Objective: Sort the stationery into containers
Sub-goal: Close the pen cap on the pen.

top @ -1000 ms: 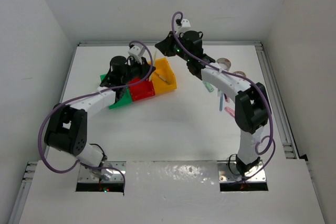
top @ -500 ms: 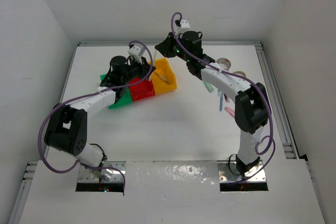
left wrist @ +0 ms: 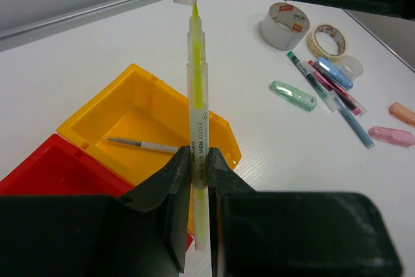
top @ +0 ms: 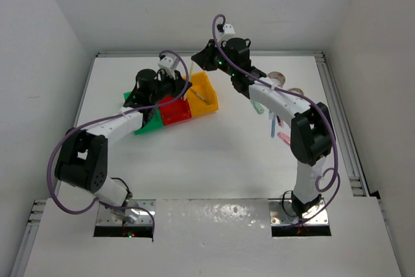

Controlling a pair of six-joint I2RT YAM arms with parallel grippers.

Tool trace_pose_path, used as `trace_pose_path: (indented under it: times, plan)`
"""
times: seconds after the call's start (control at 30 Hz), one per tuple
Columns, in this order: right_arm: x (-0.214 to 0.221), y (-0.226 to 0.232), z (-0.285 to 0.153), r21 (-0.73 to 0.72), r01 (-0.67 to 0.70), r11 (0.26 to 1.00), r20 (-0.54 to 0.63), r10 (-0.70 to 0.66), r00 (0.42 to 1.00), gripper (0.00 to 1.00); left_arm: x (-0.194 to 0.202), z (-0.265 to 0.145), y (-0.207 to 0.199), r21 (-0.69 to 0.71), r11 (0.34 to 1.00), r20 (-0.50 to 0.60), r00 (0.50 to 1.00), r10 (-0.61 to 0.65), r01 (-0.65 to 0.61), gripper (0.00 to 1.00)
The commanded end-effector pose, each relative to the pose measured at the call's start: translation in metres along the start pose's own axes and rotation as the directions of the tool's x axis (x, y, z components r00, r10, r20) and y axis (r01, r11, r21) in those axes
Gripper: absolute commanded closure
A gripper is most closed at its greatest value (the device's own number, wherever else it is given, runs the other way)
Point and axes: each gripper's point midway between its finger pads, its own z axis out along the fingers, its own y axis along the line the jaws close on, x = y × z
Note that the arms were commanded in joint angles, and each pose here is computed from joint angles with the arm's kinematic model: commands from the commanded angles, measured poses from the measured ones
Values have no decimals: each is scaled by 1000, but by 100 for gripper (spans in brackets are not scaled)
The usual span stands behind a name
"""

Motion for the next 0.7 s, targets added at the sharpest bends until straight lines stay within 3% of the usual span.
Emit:
trace_pose_path:
  times: [0.0,0.67]
  plan:
    - [-38,26,-12,-65,10,998,79,-5,997,100,-22,2,-3,7,999,64,997,33,-34,100]
    - [-47,34,-21,-75,72,995,74,-66,995,100,-23,3,-1,3,999,61,997,36,-37,100]
